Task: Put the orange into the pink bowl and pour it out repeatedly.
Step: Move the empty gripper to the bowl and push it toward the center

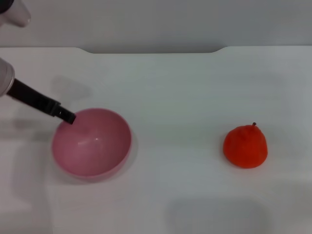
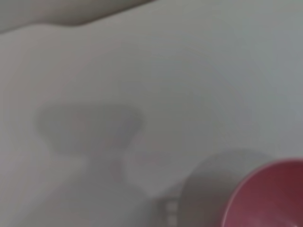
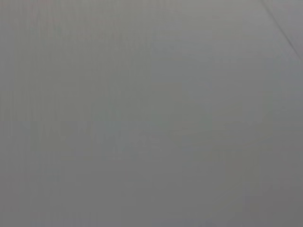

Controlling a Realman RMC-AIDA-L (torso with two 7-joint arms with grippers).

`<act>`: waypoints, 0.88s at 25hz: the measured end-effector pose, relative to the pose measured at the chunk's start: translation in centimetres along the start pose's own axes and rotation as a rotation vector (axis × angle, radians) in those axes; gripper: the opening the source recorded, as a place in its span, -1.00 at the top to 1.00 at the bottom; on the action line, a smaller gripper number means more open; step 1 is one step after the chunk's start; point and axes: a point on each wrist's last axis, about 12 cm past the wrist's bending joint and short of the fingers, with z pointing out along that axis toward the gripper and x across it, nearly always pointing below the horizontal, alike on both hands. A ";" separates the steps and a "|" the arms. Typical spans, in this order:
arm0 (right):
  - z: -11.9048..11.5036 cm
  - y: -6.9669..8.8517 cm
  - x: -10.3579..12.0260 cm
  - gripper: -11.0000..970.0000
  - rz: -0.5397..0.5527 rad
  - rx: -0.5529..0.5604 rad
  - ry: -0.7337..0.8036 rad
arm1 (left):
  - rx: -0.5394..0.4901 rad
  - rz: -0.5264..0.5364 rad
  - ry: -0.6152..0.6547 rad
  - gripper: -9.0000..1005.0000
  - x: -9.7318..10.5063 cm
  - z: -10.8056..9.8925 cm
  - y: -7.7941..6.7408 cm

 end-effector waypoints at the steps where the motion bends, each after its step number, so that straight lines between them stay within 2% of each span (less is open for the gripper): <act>1: 0.0 0.0 0.0 -0.26 -0.001 0.000 0.000 | 0.000 0.000 0.000 -0.55 0.0 0.0 0.0; 2: 0.0 0.0 0.0 -0.26 -0.001 -0.001 0.000 | 0.000 0.000 0.000 -0.55 0.0 0.0 0.0; 4: 0.0 0.0 0.0 -0.26 -0.001 -0.002 0.000 | -0.007 -0.025 0.057 -0.55 1.5 0.9 0.4; 10: 0.1 0.0 0.0 -0.25 0.000 -0.004 -0.002 | 0.000 -0.051 0.087 -0.55 2.5 1.8 0.6; 22: 0.1 0.3 0.0 -0.25 -0.001 -0.014 -0.001 | 0.000 -0.059 0.107 -0.55 3.0 2.9 0.7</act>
